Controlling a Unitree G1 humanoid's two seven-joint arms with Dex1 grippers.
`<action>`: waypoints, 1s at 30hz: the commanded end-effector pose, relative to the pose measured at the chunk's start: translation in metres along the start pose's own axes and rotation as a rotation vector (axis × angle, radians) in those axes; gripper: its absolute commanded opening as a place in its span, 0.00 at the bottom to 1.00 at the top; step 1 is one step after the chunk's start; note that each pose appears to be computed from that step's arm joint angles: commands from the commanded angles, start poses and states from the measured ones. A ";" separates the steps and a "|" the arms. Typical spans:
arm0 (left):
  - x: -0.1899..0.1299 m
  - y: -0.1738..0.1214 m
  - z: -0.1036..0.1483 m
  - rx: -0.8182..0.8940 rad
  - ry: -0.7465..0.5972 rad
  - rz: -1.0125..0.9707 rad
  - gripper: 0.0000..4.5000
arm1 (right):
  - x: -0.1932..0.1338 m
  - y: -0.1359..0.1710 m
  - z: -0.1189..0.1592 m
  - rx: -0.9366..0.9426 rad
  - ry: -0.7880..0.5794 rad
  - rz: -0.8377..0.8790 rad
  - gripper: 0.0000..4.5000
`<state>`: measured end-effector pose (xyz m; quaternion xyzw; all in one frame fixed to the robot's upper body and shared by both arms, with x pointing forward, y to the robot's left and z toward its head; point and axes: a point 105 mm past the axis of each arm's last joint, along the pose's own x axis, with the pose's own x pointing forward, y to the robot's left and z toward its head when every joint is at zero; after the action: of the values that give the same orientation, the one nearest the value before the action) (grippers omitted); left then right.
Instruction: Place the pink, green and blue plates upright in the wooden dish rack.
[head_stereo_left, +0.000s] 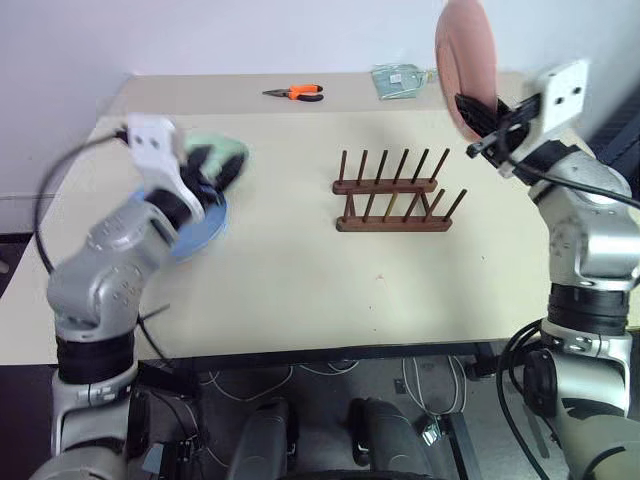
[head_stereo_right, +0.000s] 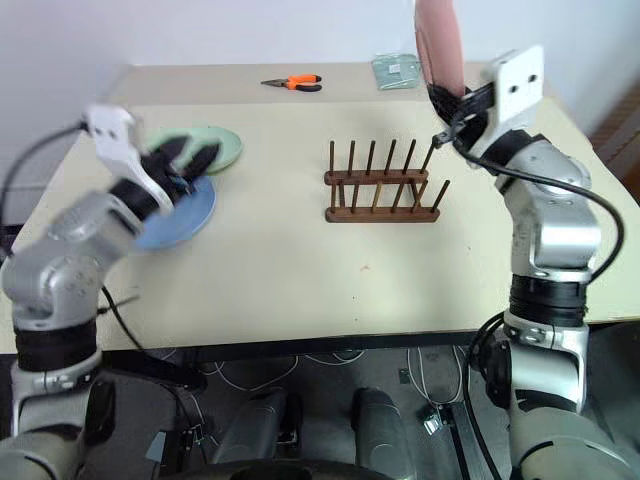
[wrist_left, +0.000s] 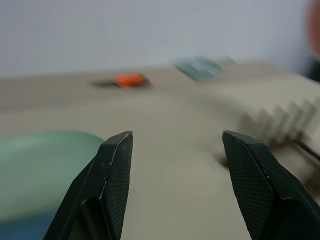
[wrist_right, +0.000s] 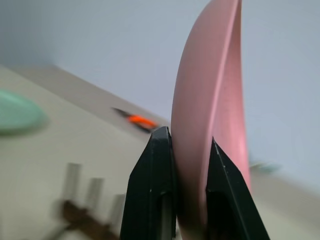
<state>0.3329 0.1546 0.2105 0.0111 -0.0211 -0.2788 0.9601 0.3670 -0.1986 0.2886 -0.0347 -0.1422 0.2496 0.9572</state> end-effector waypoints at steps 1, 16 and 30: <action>-0.008 -0.023 0.002 0.102 -0.015 -0.158 0.64 | -0.009 0.010 0.020 0.092 -0.043 0.046 0.00; -0.012 -0.028 -0.015 0.076 0.011 -0.183 0.64 | -0.010 -0.013 -0.013 0.252 0.087 -0.160 0.00; -0.014 -0.020 -0.024 0.062 0.034 -0.121 0.65 | 0.001 -0.015 -0.011 0.343 0.077 -0.183 0.99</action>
<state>0.3131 0.1440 0.1760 0.0369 0.0090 -0.3422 0.9389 0.3822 -0.2114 0.2610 0.1347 -0.0299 0.1754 0.9748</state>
